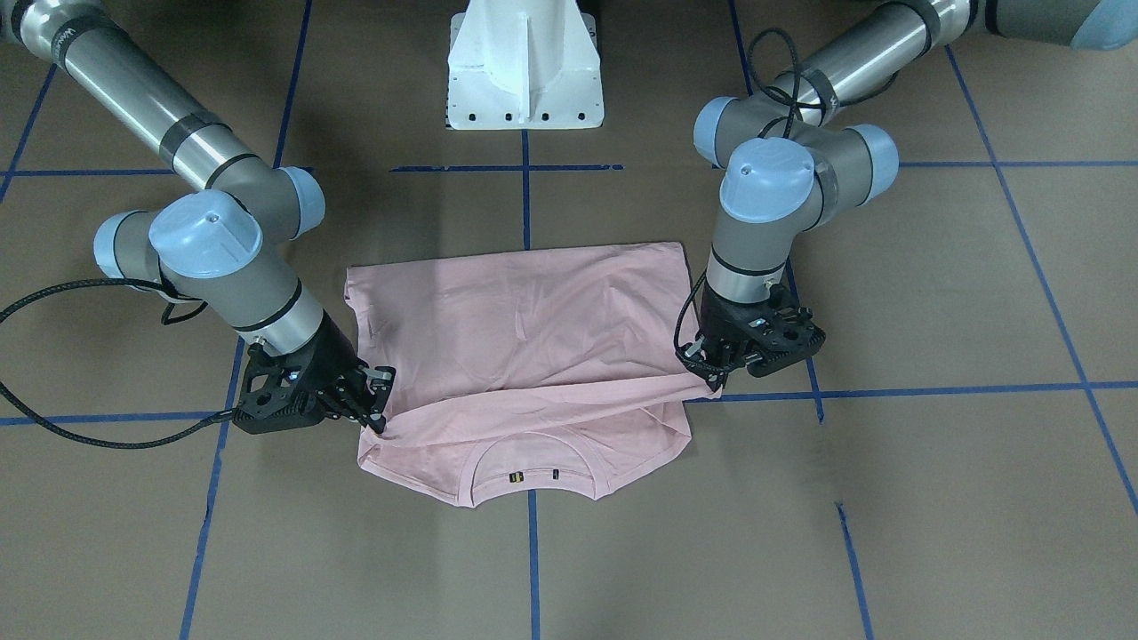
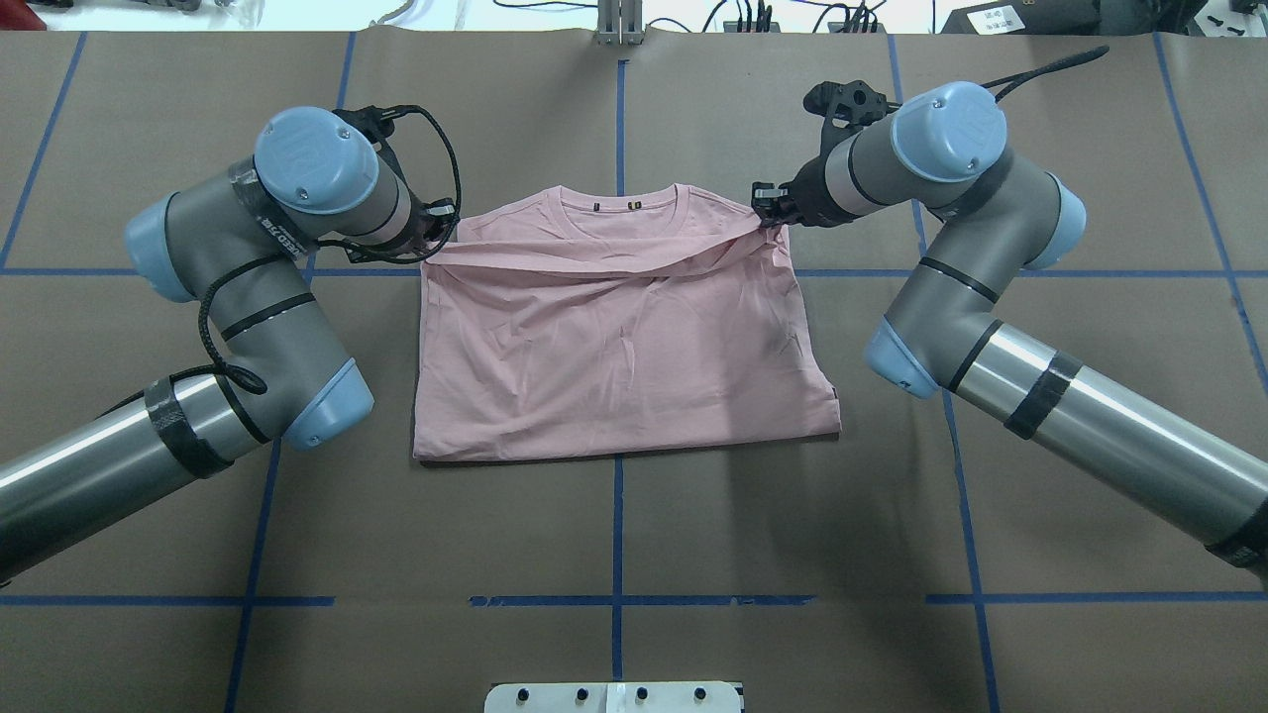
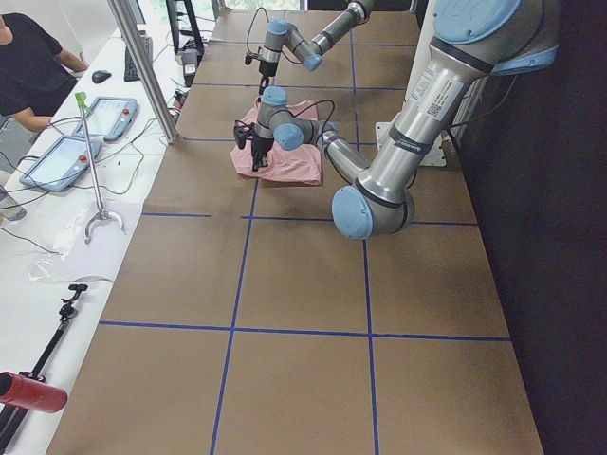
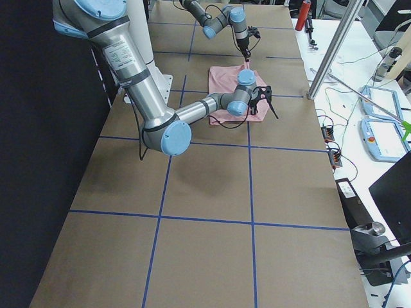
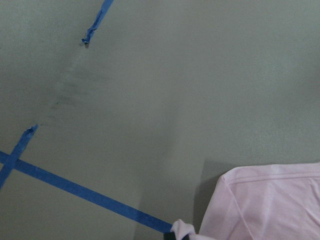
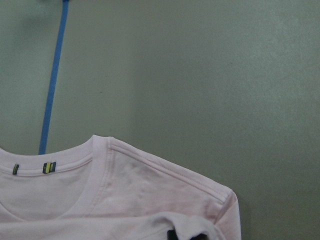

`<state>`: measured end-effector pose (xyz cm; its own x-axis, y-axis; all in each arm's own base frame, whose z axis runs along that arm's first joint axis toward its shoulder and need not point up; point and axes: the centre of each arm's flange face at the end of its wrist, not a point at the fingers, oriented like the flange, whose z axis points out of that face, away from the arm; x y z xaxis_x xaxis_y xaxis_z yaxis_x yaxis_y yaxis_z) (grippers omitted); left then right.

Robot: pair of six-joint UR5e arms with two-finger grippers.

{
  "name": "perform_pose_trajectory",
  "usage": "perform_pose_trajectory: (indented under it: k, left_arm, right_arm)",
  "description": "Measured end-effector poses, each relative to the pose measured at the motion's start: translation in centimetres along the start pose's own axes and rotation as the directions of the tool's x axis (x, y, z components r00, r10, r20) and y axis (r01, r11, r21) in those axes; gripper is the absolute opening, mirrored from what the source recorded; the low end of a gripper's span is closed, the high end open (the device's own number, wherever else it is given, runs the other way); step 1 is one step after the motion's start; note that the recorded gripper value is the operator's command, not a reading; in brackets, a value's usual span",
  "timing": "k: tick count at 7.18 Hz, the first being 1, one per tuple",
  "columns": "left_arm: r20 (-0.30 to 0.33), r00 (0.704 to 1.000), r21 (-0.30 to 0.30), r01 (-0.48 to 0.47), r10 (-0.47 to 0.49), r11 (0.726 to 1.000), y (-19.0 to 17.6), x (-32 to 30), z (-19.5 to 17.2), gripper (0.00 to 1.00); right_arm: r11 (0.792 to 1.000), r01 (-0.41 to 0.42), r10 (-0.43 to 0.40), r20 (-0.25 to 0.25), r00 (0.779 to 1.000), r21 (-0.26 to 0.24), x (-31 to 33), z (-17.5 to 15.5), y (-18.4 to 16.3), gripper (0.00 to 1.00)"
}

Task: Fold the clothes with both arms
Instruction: 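Lower the hem onto the collar edge and release both grippers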

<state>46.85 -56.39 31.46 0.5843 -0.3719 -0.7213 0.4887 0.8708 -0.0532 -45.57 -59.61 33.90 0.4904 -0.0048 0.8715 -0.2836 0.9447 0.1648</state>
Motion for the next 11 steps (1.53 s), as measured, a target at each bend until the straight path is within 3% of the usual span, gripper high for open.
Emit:
perform_pose_trajectory:
  k: [2,3,4,9,11]
  left_arm:
    - [0.003,1.000,-0.001,-0.001,0.001,1.000,-0.1,0.0,0.9,0.00]
    - [0.004,1.000,-0.001,-0.002,0.002,1.000,-0.2,0.0,1.1,0.01]
    - [0.005,1.000,-0.001,-0.003,0.003,1.000,-0.2,-0.1,1.2,0.99]
    - [0.010,0.999,-0.002,-0.036,0.036,0.999,0.0,-0.4,1.2,1.00]
    - [-0.036,0.998,-0.007,-0.059,0.059,0.998,0.4,0.5,-1.6,1.00]
  right_arm:
    - [1.000,-0.002,0.002,-0.014,1.000,0.016,0.0,0.5,-0.5,0.03]
    - [1.000,0.001,-0.001,-0.017,1.000,0.018,0.3,0.6,-0.5,0.99]
    - [1.000,0.004,-0.004,-0.017,1.000,0.018,0.5,0.6,-0.4,1.00]
    - [1.000,0.023,-0.023,0.007,1.000,0.016,1.2,-0.9,1.8,1.00]
    - [1.000,0.022,-0.022,0.027,0.999,-0.002,1.4,-2.1,4.5,1.00]
